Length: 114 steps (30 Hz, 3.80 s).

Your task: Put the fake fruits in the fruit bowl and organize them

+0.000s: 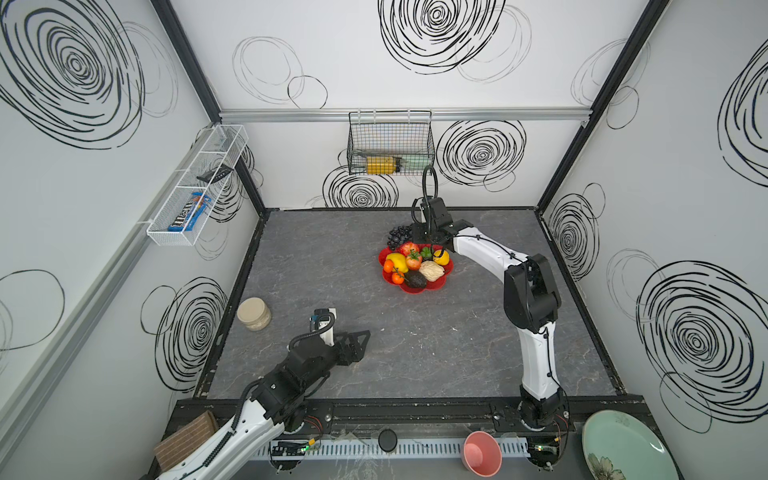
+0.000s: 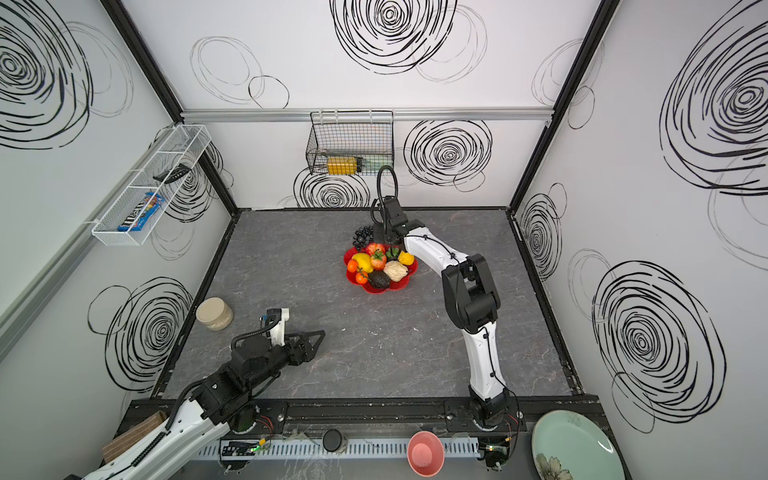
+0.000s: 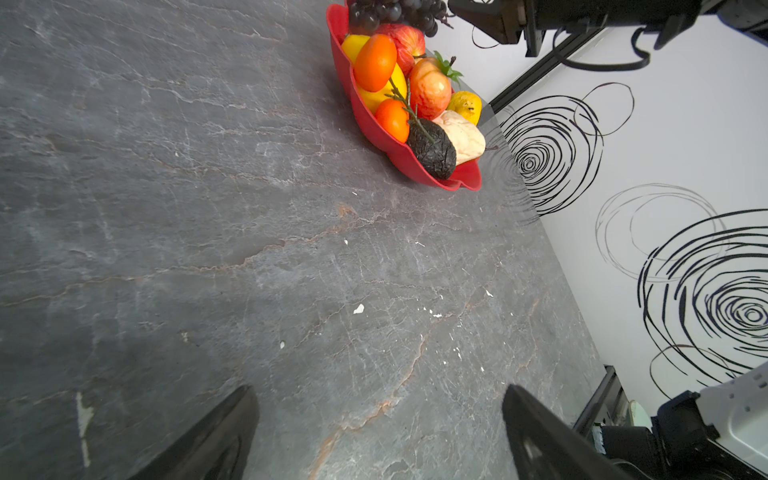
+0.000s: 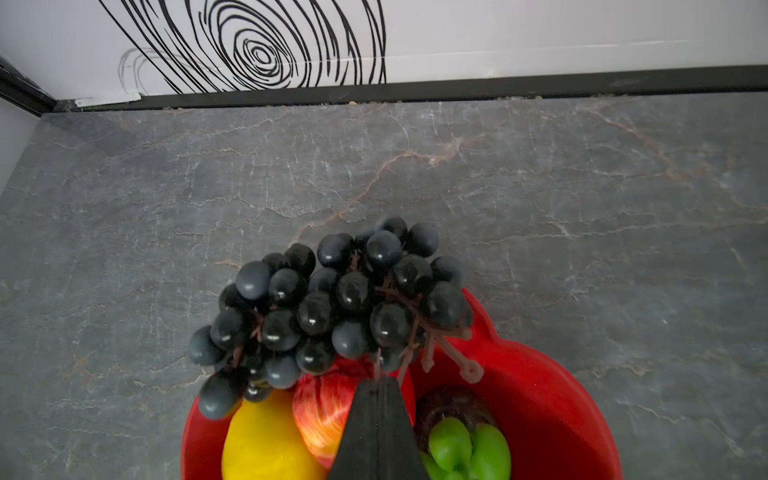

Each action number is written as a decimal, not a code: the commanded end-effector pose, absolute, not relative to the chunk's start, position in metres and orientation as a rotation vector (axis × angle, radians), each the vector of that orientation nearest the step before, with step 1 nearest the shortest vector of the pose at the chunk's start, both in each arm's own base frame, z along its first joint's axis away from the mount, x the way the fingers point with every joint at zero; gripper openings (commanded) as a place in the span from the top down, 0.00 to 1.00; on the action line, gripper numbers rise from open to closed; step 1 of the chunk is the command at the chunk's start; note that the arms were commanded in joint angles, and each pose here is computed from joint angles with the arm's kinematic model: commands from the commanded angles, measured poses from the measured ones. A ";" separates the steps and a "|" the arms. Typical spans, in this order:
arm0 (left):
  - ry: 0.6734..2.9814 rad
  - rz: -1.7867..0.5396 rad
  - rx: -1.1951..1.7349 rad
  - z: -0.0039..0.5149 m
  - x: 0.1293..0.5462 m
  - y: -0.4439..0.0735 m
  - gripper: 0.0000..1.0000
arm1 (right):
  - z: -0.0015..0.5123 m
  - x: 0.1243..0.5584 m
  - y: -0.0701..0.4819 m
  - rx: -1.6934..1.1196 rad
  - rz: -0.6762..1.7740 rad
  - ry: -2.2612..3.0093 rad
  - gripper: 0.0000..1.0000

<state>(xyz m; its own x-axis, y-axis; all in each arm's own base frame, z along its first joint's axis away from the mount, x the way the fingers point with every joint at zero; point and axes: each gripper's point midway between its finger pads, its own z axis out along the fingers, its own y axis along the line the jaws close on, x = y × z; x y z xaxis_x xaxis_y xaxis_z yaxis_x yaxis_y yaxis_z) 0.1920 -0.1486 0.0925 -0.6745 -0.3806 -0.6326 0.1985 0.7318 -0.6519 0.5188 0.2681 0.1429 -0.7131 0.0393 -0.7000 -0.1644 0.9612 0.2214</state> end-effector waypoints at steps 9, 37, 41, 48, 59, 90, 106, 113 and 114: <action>2.123 -0.918 -0.121 0.088 0.193 -0.150 0.04 | 0.205 0.505 0.274 -0.066 0.458 2.205 1.00; 2.086 -0.925 -0.117 0.101 0.194 -0.148 0.04 | 0.165 0.512 0.255 -0.033 0.417 2.306 0.81; 2.072 -0.926 -0.121 0.107 0.195 -0.148 0.04 | 0.174 0.511 0.252 -0.040 0.413 2.288 0.76; 1.956 -0.908 -0.136 0.151 0.207 -0.144 0.04 | 0.216 0.497 0.244 -0.041 0.417 2.248 0.58; 1.714 -0.698 -0.190 0.253 0.255 -0.127 0.04 | 0.304 0.422 0.184 -0.030 0.381 1.971 0.29; 1.606 0.226 -0.073 0.181 0.339 -0.025 0.04 | 0.121 0.347 -0.036 0.379 -0.273 1.902 0.02; 1.566 0.105 -0.113 0.153 0.359 0.005 0.04 | 0.141 0.358 -0.002 0.097 -0.125 1.688 0.03; 1.553 0.096 -0.173 0.154 0.358 0.017 0.04 | 0.128 0.375 -0.015 0.155 -0.084 1.752 0.03; 1.556 0.096 -0.172 0.154 0.357 0.017 0.04 | 0.123 0.374 -0.020 0.186 -0.077 1.760 0.03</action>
<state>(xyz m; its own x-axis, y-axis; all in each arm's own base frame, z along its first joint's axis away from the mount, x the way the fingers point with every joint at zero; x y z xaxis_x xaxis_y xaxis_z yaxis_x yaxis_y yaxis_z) 0.3580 0.0141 0.1403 -0.0433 -0.0230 -0.9988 -0.1635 0.9864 -0.0157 0.3653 -0.0164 0.1080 -0.2487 0.0367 -0.9679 0.1726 0.9850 -0.0070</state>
